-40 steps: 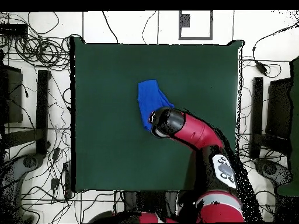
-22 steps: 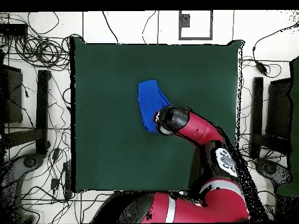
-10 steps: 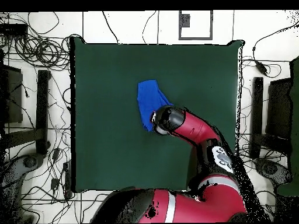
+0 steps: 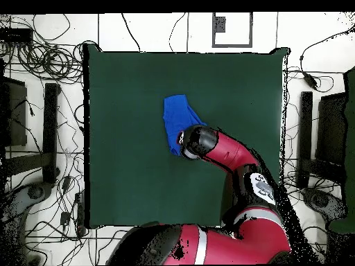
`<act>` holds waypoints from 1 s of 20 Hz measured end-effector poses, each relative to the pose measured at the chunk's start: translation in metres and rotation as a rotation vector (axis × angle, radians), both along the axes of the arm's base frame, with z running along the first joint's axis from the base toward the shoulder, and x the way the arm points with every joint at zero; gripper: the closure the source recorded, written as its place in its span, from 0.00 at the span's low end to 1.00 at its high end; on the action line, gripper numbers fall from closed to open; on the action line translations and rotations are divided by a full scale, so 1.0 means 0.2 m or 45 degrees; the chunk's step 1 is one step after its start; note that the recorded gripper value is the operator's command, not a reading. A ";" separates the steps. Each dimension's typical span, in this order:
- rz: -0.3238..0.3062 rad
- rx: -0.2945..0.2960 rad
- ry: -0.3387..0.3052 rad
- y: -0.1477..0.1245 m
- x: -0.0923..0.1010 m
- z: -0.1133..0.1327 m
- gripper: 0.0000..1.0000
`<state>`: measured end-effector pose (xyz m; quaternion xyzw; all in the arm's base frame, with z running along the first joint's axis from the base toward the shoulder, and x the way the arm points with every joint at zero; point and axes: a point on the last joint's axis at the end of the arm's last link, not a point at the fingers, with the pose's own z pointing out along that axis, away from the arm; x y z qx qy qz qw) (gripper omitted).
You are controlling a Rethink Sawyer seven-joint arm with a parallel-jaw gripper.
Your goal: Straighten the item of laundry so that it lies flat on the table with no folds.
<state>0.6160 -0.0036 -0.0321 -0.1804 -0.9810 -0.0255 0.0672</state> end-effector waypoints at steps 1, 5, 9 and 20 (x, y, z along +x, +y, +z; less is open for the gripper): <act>0.001 0.000 0.000 0.00 0.00 0.00 1.00; 0.001 0.000 -0.001 0.00 0.00 0.00 1.00; 0.003 -0.001 -0.002 0.00 0.00 0.00 1.00; 0.055 -0.015 -0.095 0.15 0.11 0.24 1.00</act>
